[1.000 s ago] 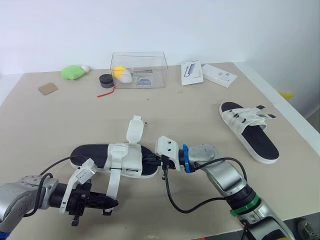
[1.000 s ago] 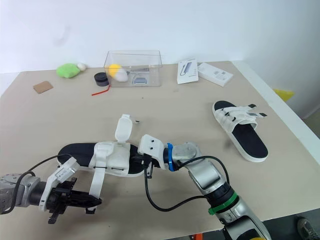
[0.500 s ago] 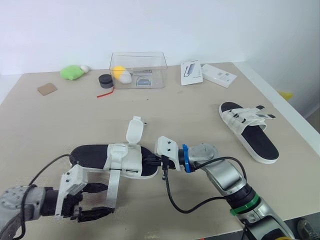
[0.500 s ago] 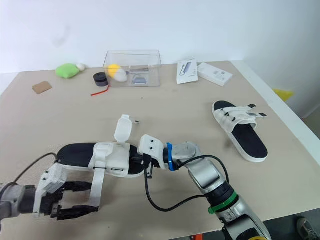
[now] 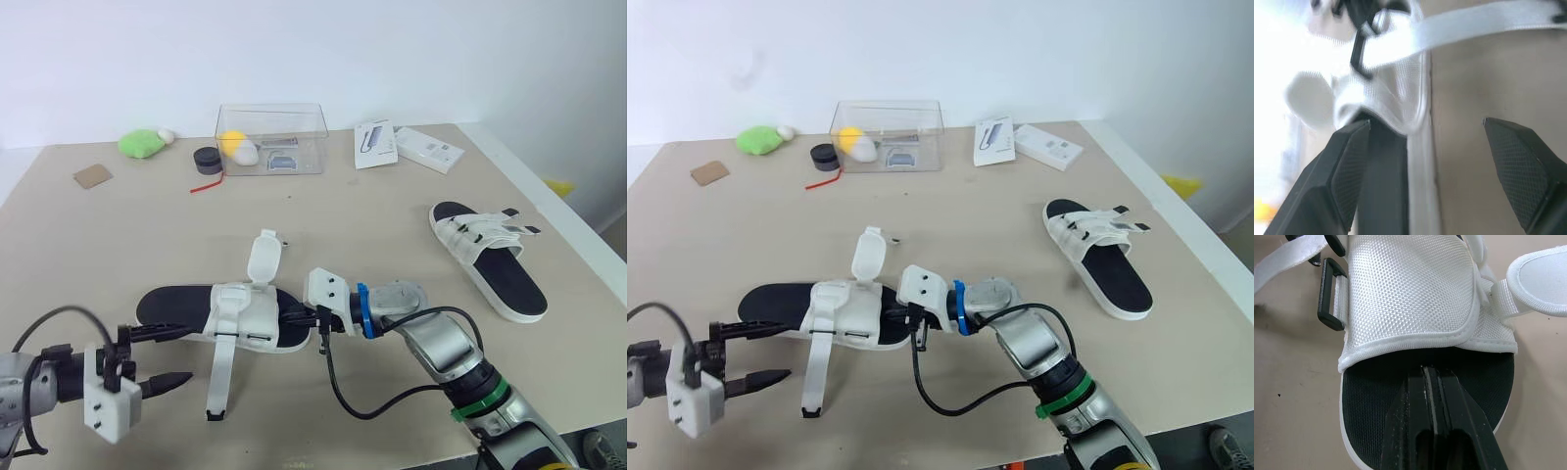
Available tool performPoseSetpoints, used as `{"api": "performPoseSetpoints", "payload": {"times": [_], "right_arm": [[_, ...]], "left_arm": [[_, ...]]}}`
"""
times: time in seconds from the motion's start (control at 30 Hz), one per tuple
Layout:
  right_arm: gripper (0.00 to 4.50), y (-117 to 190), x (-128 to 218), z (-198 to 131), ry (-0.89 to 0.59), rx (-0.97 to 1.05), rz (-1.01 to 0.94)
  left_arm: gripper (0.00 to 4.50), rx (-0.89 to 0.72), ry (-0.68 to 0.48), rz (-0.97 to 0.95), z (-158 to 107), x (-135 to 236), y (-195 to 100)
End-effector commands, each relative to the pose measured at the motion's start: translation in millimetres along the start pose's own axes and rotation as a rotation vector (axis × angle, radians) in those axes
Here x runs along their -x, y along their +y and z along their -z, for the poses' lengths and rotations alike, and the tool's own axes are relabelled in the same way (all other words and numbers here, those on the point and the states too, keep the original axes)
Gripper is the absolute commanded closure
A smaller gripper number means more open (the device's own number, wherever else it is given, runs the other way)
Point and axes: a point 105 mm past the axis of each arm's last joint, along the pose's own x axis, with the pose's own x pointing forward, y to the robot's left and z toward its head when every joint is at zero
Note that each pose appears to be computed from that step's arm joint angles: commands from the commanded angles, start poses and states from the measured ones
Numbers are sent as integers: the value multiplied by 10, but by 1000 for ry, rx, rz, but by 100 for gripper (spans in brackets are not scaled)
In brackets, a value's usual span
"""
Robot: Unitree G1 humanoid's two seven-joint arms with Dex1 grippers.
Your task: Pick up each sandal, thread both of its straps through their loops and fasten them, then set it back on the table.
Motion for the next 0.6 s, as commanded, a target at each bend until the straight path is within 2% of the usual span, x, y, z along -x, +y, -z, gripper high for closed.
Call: {"api": "performPoseSetpoints", "payload": {"times": [0.03,0.4,0.6], "right_arm": [[450,155,-59,262,92,-60,-69],[450,136,-49,256,99,-44,-67],[450,128,-45,259,102,-40,-64]], "left_arm": [[67,-124,-67,-41,-108,-17,-57],[67,-187,-220,-65,-353,-399,-132],[67,-174,-270,-45,-426,-439,-174]]}}
